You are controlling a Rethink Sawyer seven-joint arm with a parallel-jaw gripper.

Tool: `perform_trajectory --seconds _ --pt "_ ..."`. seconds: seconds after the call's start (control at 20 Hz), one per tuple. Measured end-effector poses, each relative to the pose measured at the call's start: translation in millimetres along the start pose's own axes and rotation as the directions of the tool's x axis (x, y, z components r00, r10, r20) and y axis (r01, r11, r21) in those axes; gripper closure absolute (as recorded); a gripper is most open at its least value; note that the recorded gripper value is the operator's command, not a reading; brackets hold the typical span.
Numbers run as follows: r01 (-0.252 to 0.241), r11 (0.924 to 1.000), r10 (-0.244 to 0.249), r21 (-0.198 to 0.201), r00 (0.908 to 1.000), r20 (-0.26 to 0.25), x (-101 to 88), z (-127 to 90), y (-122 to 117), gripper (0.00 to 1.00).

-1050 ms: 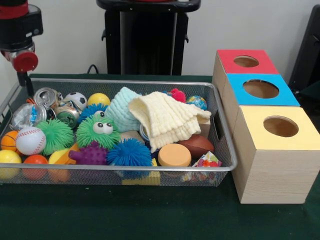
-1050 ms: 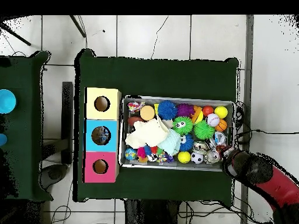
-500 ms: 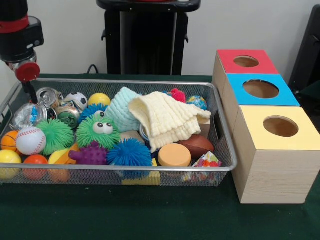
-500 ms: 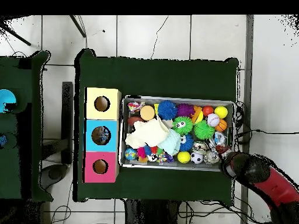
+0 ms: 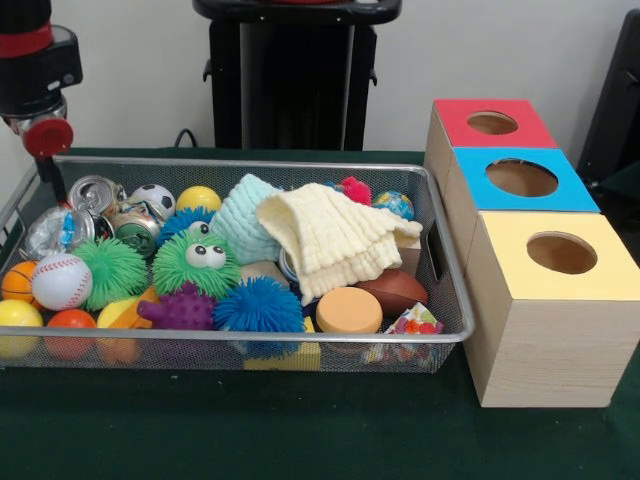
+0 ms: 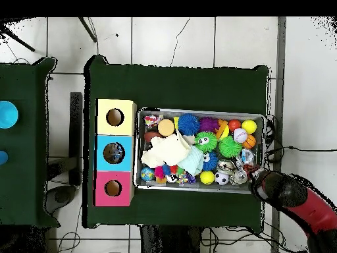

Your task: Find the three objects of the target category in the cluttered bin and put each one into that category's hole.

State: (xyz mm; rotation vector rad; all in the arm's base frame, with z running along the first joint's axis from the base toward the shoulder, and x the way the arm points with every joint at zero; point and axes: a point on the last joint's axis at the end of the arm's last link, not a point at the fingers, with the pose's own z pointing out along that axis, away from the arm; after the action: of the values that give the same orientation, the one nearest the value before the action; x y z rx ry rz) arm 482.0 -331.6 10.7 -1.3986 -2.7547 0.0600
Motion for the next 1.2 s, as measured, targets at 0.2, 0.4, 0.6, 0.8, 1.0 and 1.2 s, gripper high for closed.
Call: perform_trajectory --seconds 0.2,0.4,0.6,0.8,1.0,1.2 --pt "0.005 1.0 -0.005 0.004 0.9994 0.035 -8.7 -19.9 2.4 0.0" --pt "0.01 0.9999 -0.01 0.01 0.9983 0.057 -14.3 -39.3 5.2 0.0" --pt "0.021 0.9997 -0.022 0.014 0.9977 0.064 -15.2 -54.0 13.7 0.0" --pt "0.043 0.9989 -0.044 0.015 0.9972 0.06 -12.3 -59.0 30.1 0.0" --pt "0.064 0.9979 -0.064 0.013 0.9968 0.048 -10.4 -60.8 50.7 0.0" --pt "0.073 0.9973 -0.073 0.008 0.9964 0.042 -10.2 -63.5 64.0 0.0"
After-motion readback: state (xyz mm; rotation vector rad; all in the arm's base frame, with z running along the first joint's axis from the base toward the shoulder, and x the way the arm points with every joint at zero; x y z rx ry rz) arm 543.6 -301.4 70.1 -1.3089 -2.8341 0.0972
